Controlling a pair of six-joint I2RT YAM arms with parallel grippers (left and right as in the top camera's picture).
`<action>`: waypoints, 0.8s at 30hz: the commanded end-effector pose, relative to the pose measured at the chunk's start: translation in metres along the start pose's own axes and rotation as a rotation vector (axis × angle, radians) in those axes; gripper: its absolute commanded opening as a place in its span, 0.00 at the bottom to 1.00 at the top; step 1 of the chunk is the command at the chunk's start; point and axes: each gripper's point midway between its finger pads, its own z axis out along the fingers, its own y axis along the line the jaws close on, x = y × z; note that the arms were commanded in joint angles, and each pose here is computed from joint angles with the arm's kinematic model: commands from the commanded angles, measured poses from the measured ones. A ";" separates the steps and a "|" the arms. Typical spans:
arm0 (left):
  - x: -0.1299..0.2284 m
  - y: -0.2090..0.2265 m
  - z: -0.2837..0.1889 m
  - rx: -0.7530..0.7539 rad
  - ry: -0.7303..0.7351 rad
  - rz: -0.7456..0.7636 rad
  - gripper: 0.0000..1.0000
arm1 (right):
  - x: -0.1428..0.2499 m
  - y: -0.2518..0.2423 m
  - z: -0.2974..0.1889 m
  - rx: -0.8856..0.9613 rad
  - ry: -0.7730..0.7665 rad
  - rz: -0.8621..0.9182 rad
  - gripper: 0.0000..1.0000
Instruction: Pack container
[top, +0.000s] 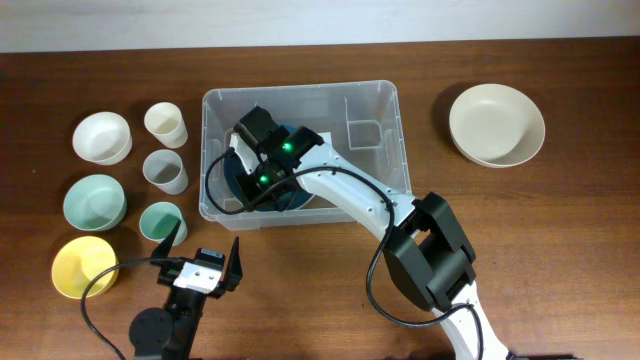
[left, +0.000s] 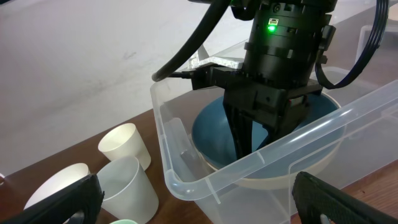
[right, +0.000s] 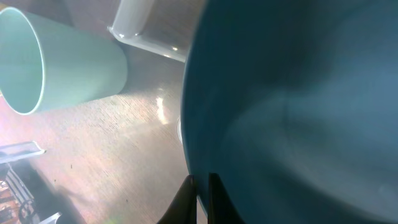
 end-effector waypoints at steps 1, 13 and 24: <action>0.001 0.000 0.000 0.000 -0.001 0.009 0.99 | 0.003 0.004 0.006 -0.010 0.012 -0.021 0.05; 0.001 0.000 0.000 0.000 -0.001 0.009 0.99 | 0.006 0.003 0.012 -0.004 0.024 -0.020 0.05; 0.001 0.000 0.000 0.000 -0.001 0.009 0.99 | 0.005 -0.006 0.012 0.045 0.015 -0.017 0.05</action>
